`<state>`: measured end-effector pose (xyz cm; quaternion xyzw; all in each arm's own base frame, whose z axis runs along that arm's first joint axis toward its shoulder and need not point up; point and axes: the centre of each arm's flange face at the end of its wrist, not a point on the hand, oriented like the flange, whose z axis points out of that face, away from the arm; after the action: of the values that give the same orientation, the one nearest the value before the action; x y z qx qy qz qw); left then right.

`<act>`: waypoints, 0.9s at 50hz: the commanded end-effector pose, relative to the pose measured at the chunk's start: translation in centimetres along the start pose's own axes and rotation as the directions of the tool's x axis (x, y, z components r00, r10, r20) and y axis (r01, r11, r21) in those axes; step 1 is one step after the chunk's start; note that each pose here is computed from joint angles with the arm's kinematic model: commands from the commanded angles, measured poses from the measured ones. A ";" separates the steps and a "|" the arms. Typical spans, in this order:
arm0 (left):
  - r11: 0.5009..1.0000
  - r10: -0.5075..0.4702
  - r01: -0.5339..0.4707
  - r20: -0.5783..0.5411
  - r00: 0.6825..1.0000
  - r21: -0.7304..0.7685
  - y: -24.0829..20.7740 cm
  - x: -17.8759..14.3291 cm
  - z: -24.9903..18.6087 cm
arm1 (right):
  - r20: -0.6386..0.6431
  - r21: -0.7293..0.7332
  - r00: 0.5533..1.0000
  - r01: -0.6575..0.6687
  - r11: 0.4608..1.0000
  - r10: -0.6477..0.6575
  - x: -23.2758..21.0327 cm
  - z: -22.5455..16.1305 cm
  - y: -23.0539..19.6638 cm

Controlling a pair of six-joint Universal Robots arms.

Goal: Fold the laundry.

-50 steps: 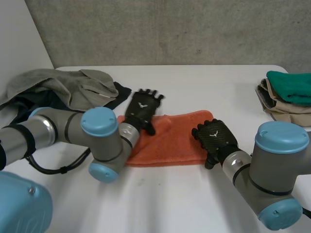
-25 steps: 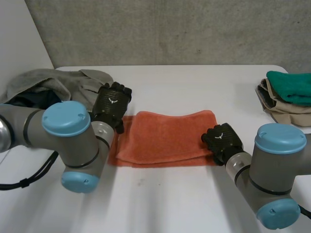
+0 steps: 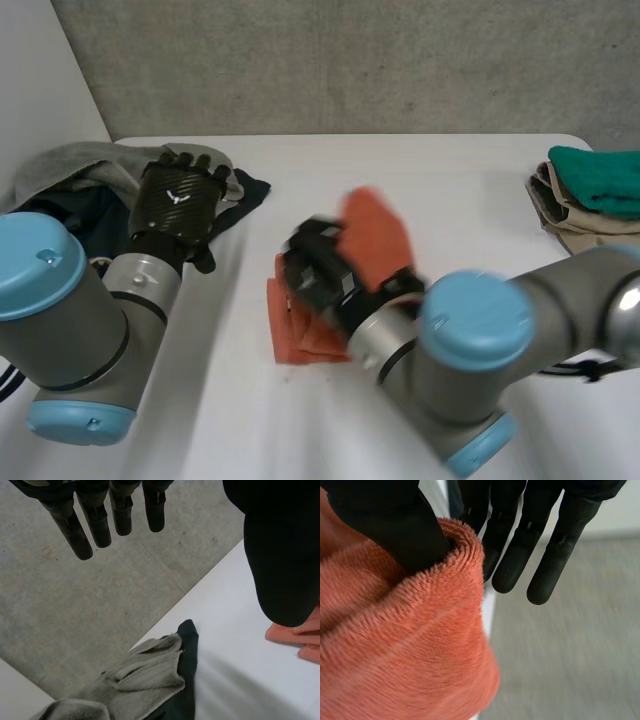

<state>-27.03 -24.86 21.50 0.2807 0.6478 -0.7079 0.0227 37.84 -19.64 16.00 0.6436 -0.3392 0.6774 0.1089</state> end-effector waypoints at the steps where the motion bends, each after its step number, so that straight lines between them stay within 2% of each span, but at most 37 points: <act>1: 0.999 -0.022 0.023 0.022 1.000 -0.025 0.8 -0.7 0.0 | 0.156 0.128 0.987 -0.052 0.990 0.032 -5.3 -1.2 -3.6; 5: 0.997 -0.080 0.080 0.026 0.996 -0.013 0.5 -0.8 0.2 | 0.172 0.116 0.976 -0.156 0.981 0.135 -5.3 -1.9 -3.6; 8: 0.991 -0.133 0.133 0.027 0.991 0.010 -0.1 -0.8 0.5 | 0.070 0.088 0.944 -0.327 0.941 0.322 -0.4 -2.0 -2.7; 9: 0.989 -0.147 0.146 0.027 0.989 0.023 -0.4 -0.9 0.6 | 0.013 0.078 0.904 -0.428 0.901 0.428 2.0 -2.2 -1.9; 12: 0.979 -0.192 0.191 0.010 0.981 0.073 -1.8 -0.7 1.1 | -0.043 0.061 0.794 -0.604 0.794 0.607 4.2 -2.5 -0.5; 13: 0.976 -0.202 0.201 0.001 0.979 0.084 -2.1 -0.6 1.1 | -0.063 0.052 0.707 -0.703 0.710 0.705 4.8 -2.6 0.3; 16: 0.962 -0.240 0.245 -0.058 0.969 0.123 -3.5 0.6 1.0 | -0.088 0.027 0.571 -0.818 0.575 0.816 5.5 -2.8 1.6; 17: 0.958 -0.248 0.256 -0.074 0.966 0.132 -3.9 1.0 1.0 | -0.112 -0.001 0.499 -0.865 0.502 0.859 6.1 -3.1 2.6; 19: 0.948 -0.272 0.288 -0.129 0.954 0.138 -4.5 2.6 0.8 | -0.154 -0.034 0.443 -0.896 0.444 0.883 6.9 -3.3 4.2; 21: 0.944 -0.284 0.308 -0.184 0.941 0.120 -4.5 4.7 0.5 | -0.203 -0.083 0.406 -0.914 0.397 0.891 7.6 -3.5 6.1; 27: 0.955 -0.273 0.292 -0.260 0.926 0.039 -2.9 8.8 0.2 | -0.207 -0.215 0.362 -0.923 0.319 0.909 6.0 -2.3 8.0; 32: 0.966 -0.255 0.241 -0.199 0.946 -0.091 0.0 9.5 0.4 | -0.183 -0.326 0.328 -0.910 0.257 0.927 4.0 -0.9 9.2; 36: 0.958 -0.217 0.181 -0.155 0.964 -0.221 2.5 9.5 0.0 | -0.158 -0.382 0.316 -0.893 0.237 0.936 2.2 0.0 10.0; 41: 0.934 -0.188 0.121 -0.172 0.967 -0.335 4.5 9.8 -1.0 | -0.156 -0.417 0.326 -0.878 0.237 0.932 0.9 0.6 10.8; 43: 0.928 -0.182 0.108 -0.180 0.967 -0.356 4.9 9.9 -1.4 | -0.149 -0.423 0.347 -0.869 0.257 0.926 0.8 0.6 10.9; 45: 0.924 -0.180 0.100 -0.188 0.966 -0.370 4.9 9.9 -1.9 | -0.135 -0.429 0.398 -0.849 0.308 0.907 1.0 0.6 11.0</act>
<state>-33.53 -21.63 13.85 0.2849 0.7619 -0.5782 -0.0625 31.78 -28.10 14.00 0.3255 -0.7905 0.4838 -0.1874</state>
